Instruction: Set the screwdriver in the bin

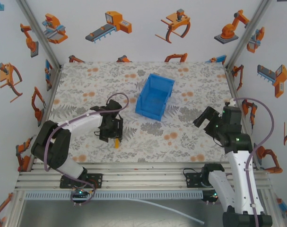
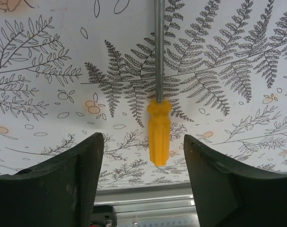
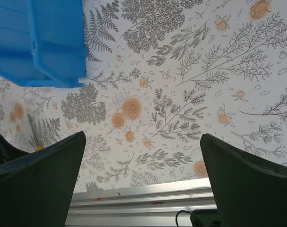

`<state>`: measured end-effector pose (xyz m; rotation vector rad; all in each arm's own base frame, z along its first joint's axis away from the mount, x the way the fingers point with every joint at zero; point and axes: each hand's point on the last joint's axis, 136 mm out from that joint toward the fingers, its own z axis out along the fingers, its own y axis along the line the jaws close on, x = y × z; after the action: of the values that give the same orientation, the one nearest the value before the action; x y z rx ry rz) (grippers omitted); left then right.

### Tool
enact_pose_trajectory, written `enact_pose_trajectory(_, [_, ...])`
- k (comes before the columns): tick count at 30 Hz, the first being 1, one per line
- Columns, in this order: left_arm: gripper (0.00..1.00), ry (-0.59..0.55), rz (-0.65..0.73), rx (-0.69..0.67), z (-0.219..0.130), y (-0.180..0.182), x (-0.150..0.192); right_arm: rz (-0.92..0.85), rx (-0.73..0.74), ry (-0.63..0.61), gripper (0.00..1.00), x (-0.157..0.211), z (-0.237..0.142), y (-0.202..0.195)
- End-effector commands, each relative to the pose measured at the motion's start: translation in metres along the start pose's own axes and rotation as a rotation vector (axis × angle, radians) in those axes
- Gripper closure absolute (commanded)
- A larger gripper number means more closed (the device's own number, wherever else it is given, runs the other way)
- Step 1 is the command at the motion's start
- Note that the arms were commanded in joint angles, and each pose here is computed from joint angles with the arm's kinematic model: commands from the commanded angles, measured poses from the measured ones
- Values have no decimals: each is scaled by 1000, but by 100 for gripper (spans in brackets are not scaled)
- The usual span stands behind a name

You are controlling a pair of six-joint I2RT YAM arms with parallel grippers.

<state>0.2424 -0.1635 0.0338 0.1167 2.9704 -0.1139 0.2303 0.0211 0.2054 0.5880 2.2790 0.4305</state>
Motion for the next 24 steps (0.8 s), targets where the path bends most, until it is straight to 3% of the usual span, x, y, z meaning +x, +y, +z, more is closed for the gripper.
enact_pose_trajectory(1, [39,12,-9,-40,8,7,6,11,-1,14,1,7,-5,-1])
enact_pose_trajectory(4, [48,15,-2,-69,13,11,7,11,0,15,1,10,-8,-3])
enact_pose_trajectory(13, [54,15,63,-90,18,-1,10,7,-7,2,1,10,-18,-2])
enact_pose_trajectory(24, [85,-21,109,-151,13,1,2,0,-6,-2,1,11,-21,-2])
